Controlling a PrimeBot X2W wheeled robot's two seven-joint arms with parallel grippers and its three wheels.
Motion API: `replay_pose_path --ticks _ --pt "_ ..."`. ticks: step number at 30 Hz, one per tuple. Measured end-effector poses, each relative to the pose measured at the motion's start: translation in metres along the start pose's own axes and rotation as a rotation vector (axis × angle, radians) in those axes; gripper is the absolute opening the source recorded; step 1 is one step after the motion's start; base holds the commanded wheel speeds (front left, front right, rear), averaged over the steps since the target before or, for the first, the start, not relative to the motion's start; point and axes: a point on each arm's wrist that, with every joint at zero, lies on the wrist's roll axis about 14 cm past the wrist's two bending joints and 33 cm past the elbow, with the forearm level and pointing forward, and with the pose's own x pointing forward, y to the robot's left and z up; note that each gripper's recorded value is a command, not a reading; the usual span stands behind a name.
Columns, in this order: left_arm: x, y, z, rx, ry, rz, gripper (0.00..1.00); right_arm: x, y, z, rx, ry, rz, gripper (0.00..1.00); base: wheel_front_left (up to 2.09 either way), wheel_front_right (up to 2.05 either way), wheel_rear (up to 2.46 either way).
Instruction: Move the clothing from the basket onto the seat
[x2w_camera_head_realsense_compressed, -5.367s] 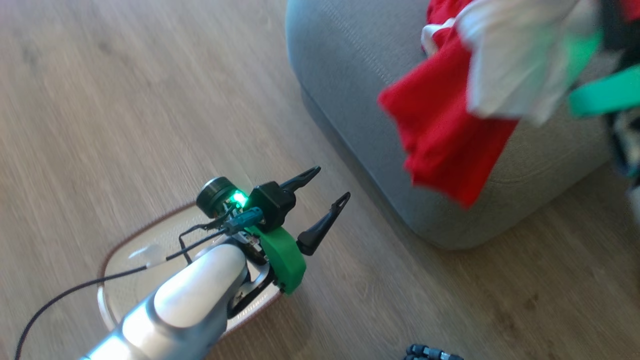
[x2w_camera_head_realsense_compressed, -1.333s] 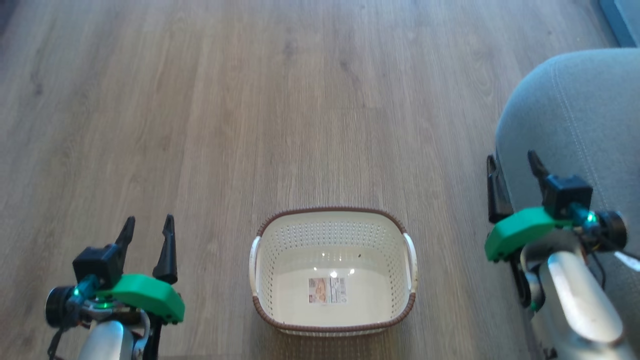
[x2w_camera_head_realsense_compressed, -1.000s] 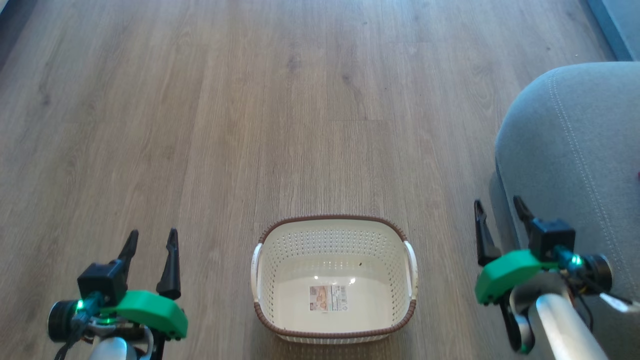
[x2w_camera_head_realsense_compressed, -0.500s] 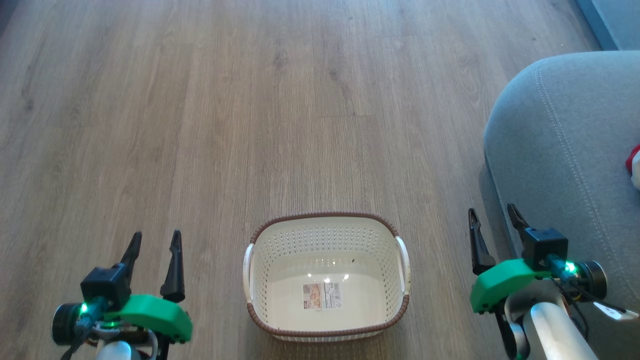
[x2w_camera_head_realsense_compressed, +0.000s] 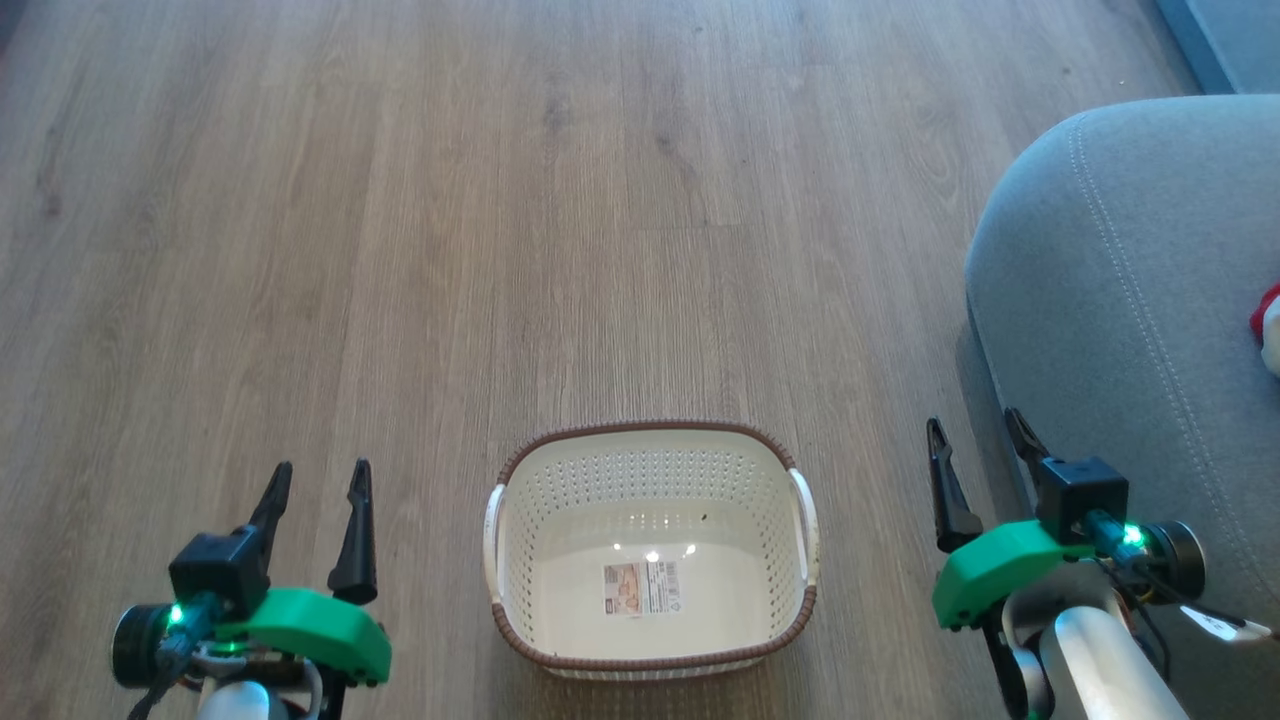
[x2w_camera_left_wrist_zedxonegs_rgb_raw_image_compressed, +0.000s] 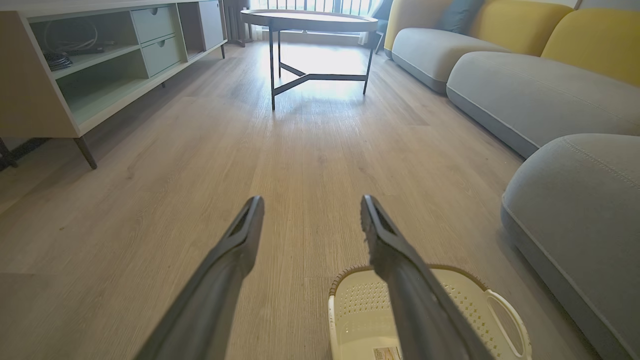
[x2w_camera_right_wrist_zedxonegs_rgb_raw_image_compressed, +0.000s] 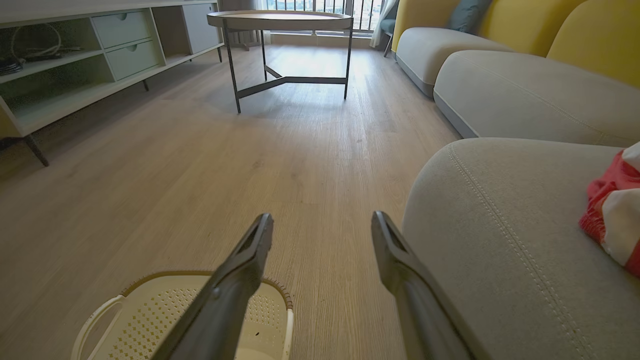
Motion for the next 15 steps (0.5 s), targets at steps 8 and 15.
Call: replay_pose_path --ticks 8,15 --pt "-0.005 -0.007 -0.019 -0.015 0.059 -0.015 0.00 -0.007 -0.001 -0.018 0.007 0.055 -0.006 0.00 0.00 0.00 0.00" --pt "-0.019 -0.002 -0.041 -0.079 0.134 0.015 0.00 -0.022 -0.004 -0.040 0.079 0.125 -0.036 0.00 0.00 0.00 0.00"
